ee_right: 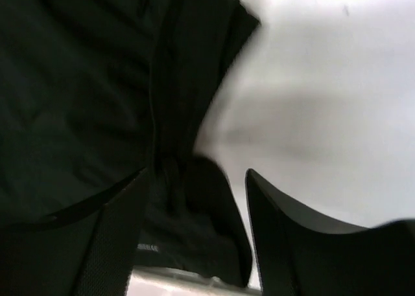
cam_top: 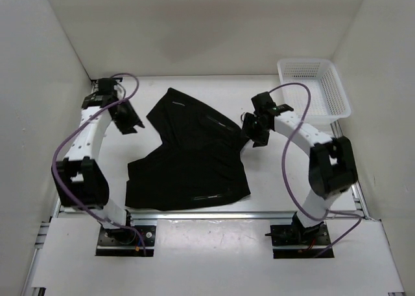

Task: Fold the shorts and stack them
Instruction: Flatten the shorts out

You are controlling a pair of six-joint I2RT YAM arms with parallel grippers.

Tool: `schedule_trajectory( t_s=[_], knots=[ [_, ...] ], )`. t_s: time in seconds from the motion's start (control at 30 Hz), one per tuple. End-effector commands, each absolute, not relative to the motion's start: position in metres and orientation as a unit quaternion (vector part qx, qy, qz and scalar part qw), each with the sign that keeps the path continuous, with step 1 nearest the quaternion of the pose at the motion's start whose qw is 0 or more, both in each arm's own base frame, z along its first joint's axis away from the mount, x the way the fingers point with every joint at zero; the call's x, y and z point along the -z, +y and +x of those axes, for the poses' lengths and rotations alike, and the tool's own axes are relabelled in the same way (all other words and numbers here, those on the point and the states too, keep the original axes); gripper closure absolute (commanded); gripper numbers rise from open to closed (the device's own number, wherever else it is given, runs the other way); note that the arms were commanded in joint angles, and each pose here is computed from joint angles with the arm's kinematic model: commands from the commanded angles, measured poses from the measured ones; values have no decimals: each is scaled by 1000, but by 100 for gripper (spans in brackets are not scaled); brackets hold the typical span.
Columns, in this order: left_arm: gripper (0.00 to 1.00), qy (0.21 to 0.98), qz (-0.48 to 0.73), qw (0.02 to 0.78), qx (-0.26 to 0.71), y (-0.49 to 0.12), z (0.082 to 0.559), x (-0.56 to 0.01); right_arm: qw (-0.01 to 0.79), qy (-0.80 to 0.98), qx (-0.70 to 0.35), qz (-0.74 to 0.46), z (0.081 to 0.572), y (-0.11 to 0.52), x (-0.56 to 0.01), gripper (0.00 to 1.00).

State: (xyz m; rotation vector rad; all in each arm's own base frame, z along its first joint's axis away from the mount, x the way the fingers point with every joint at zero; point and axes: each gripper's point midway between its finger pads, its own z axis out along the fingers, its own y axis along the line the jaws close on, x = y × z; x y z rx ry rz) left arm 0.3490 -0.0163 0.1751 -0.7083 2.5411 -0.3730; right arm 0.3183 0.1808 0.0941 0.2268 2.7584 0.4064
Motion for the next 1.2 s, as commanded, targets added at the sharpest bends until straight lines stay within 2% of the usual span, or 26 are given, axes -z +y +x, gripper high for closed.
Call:
schedule_trajectory(
  t_s=[0.0, 0.07, 0.17, 0.23, 0.33, 0.37, 0.43, 0.47, 0.57, 0.7, 0.73, 0.77, 0.8, 0.83, 0.87, 0.9, 0.93, 1.03, 1.17],
  knots=[
    [52, 932, -198, 260, 155, -51, 372, -194, 170, 968, -172, 61, 346, 199, -96, 34],
    [47, 939, -176, 249, 160, -70, 383, -188, 168, 972, -153, 66, 362, 196, -82, 18],
    [44, 945, -162, 232, 161, -84, 395, -175, 167, 975, -134, 57, 379, 197, -67, 17],
    [44, 947, -157, 229, 161, -90, 402, -172, 161, 980, -103, 57, 386, 190, -50, 20],
    [44, 950, -153, 218, 164, -96, 409, -163, 161, 983, -75, 50, 398, 185, -33, 31],
    [44, 952, -154, 209, 162, -96, 410, -156, 166, 983, -65, 47, 403, 182, -31, 43],
    [44, 952, -149, 214, 162, -96, 416, -158, 161, 984, -55, 53, 407, 177, -21, 59],
    [44, 954, -145, 208, 159, -96, 416, -152, 161, 984, -54, 48, 409, 178, -20, 78],
    [44, 953, -140, 218, 161, -96, 427, -156, 169, 982, -50, 71, 424, 167, -23, 99],
    [44, 956, -143, 206, 152, -96, 439, -148, 188, 976, -11, 114, 461, 141, -26, 99],
    [44, 957, -145, 203, 147, -94, 441, -146, 207, 971, -20, 115, 480, 147, -45, 99],
    [44, 957, -140, 209, 147, -95, 446, -151, 201, 972, -16, 121, 491, 143, -34, 99],
    [44, 958, -140, 204, 146, -95, 451, -144, 234, 964, -26, 123, 514, 148, -56, 93],
    [44, 959, -141, 200, 145, -95, 453, -143, 238, 964, -26, 119, 521, 150, -58, 81],
    [44, 957, -141, 211, 141, -94, 461, -149, 225, 968, -30, 108, 521, 153, -52, 66],
    [44, 960, -143, 198, 138, -94, 463, -140, 234, 966, -42, 102, 527, 158, -61, 42],
    [44, 960, -150, 197, 133, -93, 467, -138, 237, 966, -48, 95, 528, 160, -65, 35],
    [44, 959, -163, 196, 125, -92, 484, -130, 267, 958, -67, 78, 526, 174, -96, 15],
    [44, 957, -178, 200, 114, -90, 508, -114, 281, 953, -100, 61, 510, 191, -123, 15]
  ],
)
